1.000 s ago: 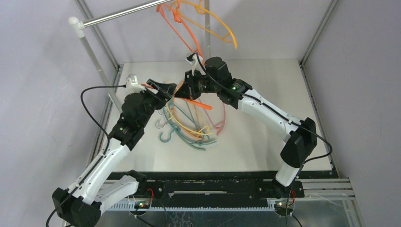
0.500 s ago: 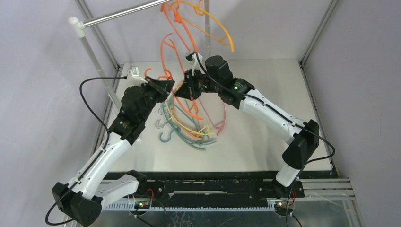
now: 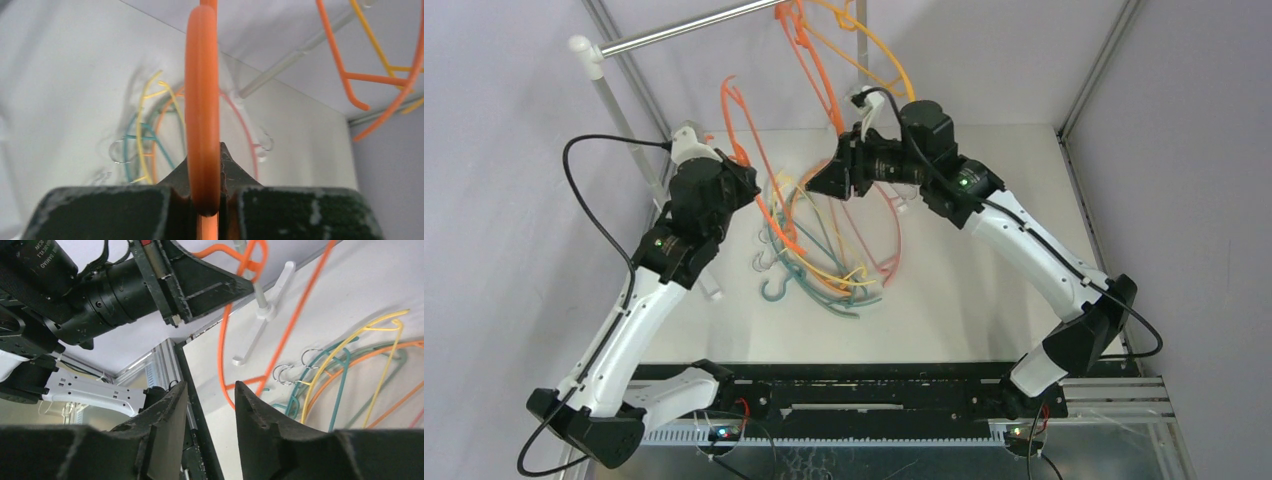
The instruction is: Organize the hangers
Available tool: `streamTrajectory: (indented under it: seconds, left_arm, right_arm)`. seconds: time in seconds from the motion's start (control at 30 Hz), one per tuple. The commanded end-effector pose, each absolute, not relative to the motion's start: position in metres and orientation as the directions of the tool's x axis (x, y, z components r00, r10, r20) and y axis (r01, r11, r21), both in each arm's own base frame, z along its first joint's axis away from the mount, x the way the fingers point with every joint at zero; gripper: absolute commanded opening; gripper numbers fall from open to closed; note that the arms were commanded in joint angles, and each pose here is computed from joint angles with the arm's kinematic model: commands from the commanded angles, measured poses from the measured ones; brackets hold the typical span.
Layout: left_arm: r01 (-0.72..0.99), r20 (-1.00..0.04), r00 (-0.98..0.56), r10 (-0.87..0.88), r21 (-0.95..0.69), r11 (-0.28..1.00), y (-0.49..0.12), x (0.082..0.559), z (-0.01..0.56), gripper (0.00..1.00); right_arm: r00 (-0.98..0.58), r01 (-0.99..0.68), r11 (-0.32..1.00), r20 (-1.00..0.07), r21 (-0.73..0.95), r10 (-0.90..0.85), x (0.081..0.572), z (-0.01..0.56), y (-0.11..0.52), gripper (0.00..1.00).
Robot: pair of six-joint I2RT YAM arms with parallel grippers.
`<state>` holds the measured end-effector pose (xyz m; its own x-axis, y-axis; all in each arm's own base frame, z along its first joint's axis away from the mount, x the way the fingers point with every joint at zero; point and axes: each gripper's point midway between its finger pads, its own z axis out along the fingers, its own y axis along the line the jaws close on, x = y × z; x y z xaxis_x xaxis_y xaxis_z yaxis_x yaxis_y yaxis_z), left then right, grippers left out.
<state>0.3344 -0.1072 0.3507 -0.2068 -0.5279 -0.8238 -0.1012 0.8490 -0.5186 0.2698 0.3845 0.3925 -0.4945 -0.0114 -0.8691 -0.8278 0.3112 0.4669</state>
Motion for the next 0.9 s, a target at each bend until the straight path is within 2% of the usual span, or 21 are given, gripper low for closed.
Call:
streamTrajectory:
  seconds: [0.0,0.37,0.63,0.87]
  left_arm:
    - [-0.192,-0.900,-0.133,-0.414,-0.386,0.902,-0.069,0.330,0.387,0.00]
    - [-0.265,-0.963,-0.075,-0.258,-0.231,0.936,-0.035,0.367,0.462,0.00]
    - [-0.282,-0.978,-0.066,-0.199,-0.173,0.944,-0.033,0.386,0.474,0.00]
    - [-0.286,-0.976,-0.044,-0.211,-0.191,0.939,-0.030,0.410,0.482,0.00]
  right_arm:
    - [-0.454,-0.847,0.287,-0.890,0.447,0.045,0.267,0.423,0.365,0.49]
    - [-0.461,-0.831,0.312,-0.884,0.461,0.078,0.276,0.429,0.351,0.53]
    - [-0.488,-0.798,0.348,-0.866,0.493,0.107,0.295,0.426,0.339,0.53]
    - [-0.507,-0.777,0.358,-0.852,0.517,0.132,0.304,0.432,0.328,0.52]
